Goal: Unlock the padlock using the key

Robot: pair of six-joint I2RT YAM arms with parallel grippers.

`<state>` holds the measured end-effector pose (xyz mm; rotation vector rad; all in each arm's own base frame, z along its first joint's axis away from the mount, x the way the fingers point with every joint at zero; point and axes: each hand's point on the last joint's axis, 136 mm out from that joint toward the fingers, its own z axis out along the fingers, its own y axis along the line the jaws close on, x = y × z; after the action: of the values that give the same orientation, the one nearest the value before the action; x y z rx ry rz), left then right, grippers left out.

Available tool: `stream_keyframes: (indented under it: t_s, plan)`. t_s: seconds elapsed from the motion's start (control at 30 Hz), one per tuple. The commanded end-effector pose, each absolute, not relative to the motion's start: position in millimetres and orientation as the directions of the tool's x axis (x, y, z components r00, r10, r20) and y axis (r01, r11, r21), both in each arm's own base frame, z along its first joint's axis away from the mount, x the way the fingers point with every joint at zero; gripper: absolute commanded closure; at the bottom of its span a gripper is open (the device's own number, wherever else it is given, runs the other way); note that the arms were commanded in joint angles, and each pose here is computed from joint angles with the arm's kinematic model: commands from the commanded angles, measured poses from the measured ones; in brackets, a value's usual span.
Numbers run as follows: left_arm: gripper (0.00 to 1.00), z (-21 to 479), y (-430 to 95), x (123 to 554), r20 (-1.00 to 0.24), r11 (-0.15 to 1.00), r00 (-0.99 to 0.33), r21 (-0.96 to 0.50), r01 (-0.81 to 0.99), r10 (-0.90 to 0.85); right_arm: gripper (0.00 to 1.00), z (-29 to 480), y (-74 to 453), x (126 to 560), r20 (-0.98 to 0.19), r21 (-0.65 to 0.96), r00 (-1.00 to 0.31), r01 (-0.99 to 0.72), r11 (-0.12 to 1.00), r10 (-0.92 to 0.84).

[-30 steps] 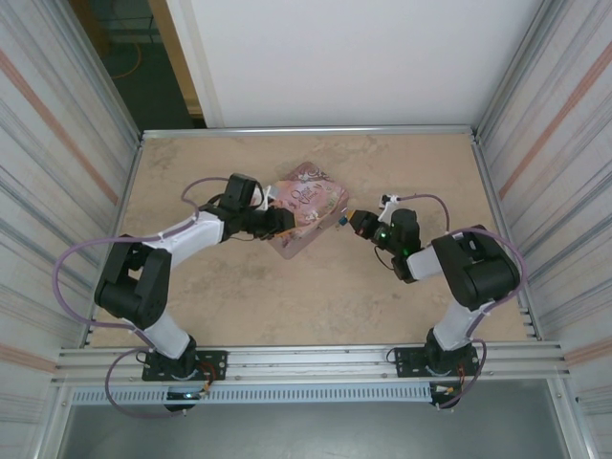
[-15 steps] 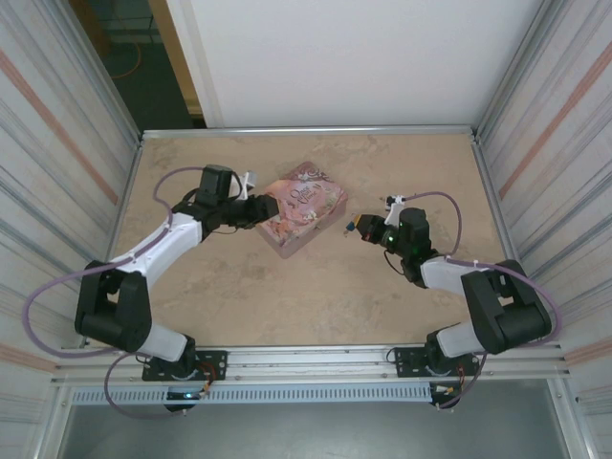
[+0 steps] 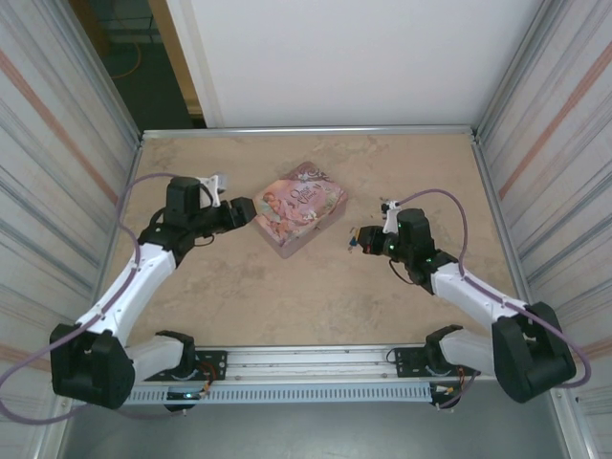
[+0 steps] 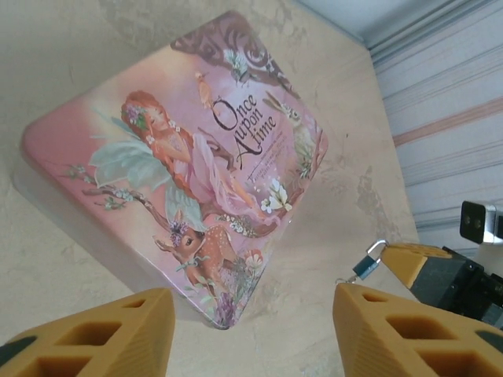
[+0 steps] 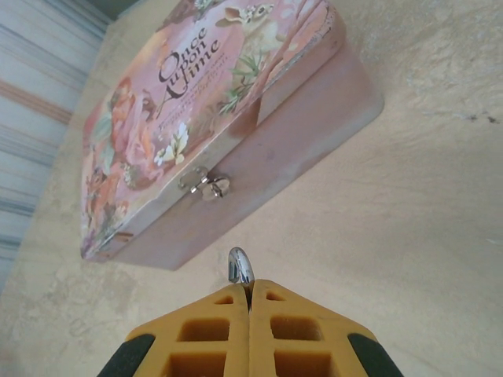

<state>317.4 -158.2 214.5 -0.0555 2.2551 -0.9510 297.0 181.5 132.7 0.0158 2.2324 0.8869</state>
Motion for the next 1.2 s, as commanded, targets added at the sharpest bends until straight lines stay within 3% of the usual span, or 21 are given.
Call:
stream_keyframes:
  t_s: [0.0,0.37,0.57,1.17]
  plan:
    - [0.40,220,-148,314,-0.640,0.759,-0.719,-0.601,0.250,-0.270,1.00,130,173,278,-0.591,0.544,-0.784,-0.211,0.812,0.192]
    - [0.16,238,-131,301,-0.735,0.793,-0.626,-0.533,0.296,-0.260,1.00,140,163,239,-0.540,0.493,-0.834,-0.206,0.846,0.112]
    - [0.09,240,-120,296,-0.754,0.816,-0.595,-0.512,0.268,-0.278,1.00,137,160,229,-0.489,0.460,-0.870,-0.200,0.865,0.059]
    - [0.06,245,-111,290,-0.766,0.830,-0.576,-0.499,0.251,-0.286,1.00,111,174,215,-0.340,0.373,-0.935,-0.237,0.897,-0.105]
